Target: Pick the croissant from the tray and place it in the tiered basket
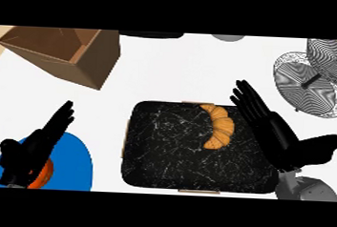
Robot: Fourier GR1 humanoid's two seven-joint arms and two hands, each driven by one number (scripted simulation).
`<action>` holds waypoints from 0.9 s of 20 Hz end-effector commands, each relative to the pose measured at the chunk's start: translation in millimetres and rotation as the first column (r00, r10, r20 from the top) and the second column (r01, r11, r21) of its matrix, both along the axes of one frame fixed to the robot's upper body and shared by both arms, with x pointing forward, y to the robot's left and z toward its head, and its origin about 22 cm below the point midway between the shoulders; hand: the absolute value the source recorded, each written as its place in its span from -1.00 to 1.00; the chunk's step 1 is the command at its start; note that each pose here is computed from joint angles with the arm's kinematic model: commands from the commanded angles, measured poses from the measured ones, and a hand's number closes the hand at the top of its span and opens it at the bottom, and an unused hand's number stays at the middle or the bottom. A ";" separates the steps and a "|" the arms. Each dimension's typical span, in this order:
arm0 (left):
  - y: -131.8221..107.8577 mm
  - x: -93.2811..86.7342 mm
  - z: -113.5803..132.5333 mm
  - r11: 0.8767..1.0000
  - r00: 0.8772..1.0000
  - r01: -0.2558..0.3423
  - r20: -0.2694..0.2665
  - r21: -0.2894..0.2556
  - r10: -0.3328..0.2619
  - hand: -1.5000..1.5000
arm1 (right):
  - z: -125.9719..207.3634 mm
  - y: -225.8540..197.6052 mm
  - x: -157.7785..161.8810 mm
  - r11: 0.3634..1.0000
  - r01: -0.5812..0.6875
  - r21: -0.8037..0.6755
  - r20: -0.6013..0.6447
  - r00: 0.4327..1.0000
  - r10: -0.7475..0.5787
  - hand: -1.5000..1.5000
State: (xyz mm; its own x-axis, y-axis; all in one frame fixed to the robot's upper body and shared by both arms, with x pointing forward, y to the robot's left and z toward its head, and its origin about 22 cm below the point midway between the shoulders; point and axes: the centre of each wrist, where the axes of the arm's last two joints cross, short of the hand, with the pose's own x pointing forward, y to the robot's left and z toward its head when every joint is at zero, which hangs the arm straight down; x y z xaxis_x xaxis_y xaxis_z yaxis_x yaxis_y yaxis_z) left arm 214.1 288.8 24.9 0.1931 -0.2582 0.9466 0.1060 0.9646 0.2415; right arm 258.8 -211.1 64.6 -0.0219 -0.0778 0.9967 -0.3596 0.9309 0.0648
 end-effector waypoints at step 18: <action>15.9 45.2 7.2 0.966 0.959 -0.211 0.223 0.150 0.175 0.00 | 6.0 -45.5 -57.9 0.455 0.781 -0.429 0.043 0.521 -0.853 -1.00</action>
